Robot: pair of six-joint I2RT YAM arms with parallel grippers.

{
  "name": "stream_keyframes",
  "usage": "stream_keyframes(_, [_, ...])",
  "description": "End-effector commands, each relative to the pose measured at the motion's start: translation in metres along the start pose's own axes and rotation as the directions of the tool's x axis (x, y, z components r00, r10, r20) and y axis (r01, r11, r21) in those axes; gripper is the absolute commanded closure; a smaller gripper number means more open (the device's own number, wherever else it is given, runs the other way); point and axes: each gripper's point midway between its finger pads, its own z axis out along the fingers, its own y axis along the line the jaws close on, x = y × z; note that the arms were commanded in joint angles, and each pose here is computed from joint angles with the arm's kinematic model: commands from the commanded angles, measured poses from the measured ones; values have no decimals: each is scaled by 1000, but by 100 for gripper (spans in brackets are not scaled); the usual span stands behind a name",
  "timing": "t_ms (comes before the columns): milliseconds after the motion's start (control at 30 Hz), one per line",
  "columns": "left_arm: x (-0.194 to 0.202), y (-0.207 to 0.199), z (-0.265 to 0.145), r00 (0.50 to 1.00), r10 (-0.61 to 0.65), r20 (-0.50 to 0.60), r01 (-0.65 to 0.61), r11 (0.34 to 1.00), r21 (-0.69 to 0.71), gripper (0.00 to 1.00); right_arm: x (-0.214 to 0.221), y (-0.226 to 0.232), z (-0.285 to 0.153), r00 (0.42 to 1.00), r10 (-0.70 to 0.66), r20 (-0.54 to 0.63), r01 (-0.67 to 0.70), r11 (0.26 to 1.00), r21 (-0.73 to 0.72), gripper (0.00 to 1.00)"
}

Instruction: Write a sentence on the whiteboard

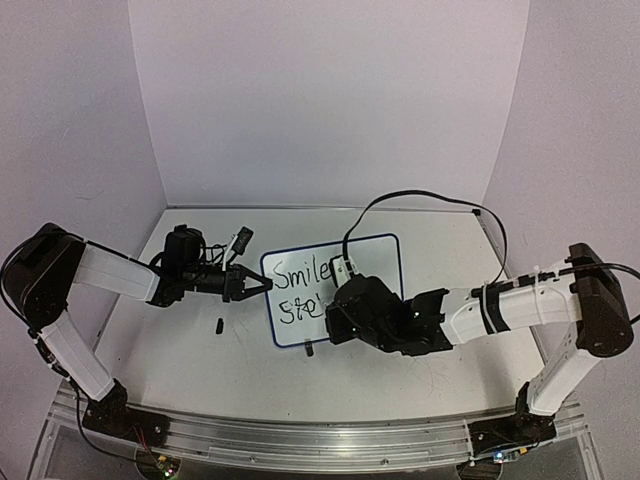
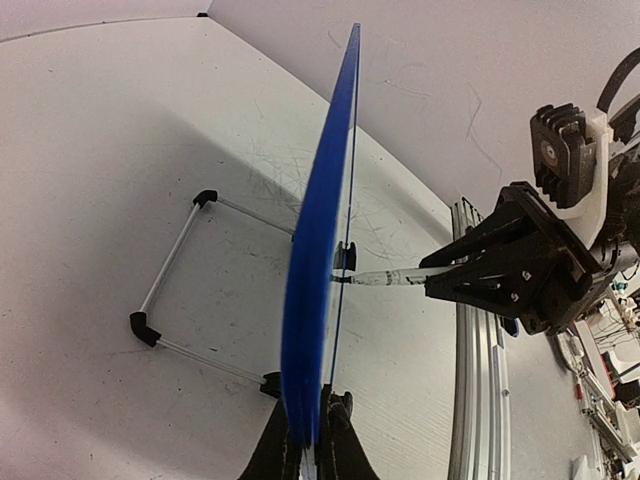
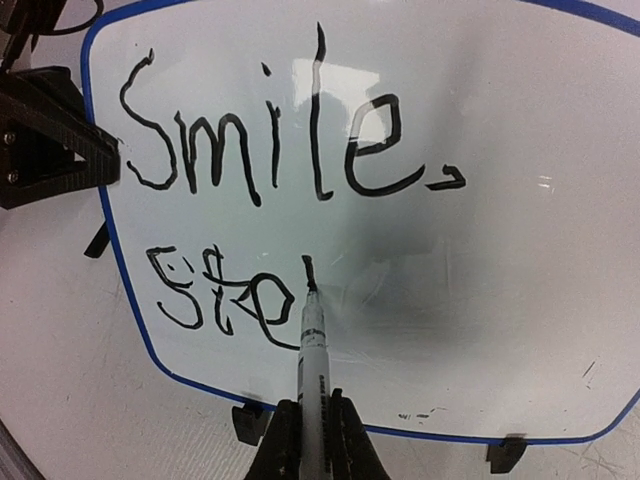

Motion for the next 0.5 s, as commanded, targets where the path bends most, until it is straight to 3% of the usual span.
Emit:
stream_keyframes(0, [11, 16, 3, 1000, -2, -30, 0, 997, -78, 100, 20, -3, 1, 999, 5, -44, -4, 1000, 21, 100])
stream_keyframes(467, [12, 15, 3, 999, -2, -32, 0, 997, -76, 100, 53, 1, 0, 992, -5, -128, 7, 1000, 13, 100])
